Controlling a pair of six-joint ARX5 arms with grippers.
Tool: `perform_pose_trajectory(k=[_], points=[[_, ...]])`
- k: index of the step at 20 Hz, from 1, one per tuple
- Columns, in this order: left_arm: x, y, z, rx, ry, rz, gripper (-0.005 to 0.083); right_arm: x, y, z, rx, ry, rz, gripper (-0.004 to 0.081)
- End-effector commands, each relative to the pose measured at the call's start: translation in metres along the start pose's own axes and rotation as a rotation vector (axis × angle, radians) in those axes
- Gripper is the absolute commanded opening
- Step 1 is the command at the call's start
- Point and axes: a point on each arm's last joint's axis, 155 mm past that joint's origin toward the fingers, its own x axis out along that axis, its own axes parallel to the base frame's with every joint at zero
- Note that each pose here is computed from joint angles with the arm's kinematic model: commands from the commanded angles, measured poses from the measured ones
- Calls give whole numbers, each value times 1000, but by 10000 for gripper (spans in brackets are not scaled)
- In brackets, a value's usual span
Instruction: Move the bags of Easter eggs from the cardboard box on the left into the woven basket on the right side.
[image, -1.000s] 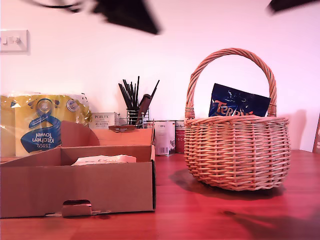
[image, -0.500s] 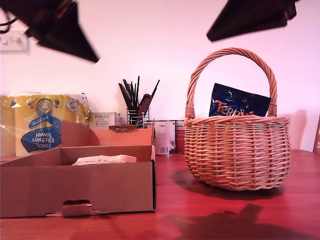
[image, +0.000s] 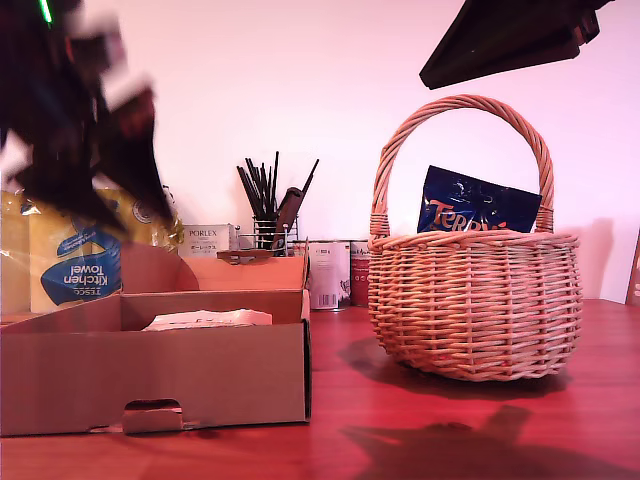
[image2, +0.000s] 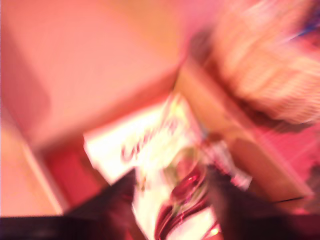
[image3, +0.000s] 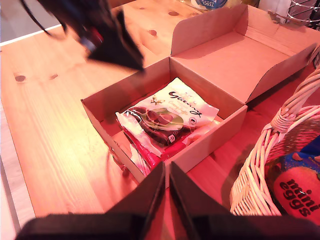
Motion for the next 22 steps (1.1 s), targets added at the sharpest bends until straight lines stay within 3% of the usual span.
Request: perform_pose_trajectory(k=[1,6,12,22], points=[[3,-1,13,-42,-4,1,586,2,0,-7,5,10,-1,-13],[24,16,6,-140,114,80,706,2,0,-7,4,10,0,-13],[43,14,-17,-176,265,112,708,2,-1,-4,1,0,-2,-13],[63,13,-40,-188,362,186,708,2,1,-3,-2,-6,6,-13]])
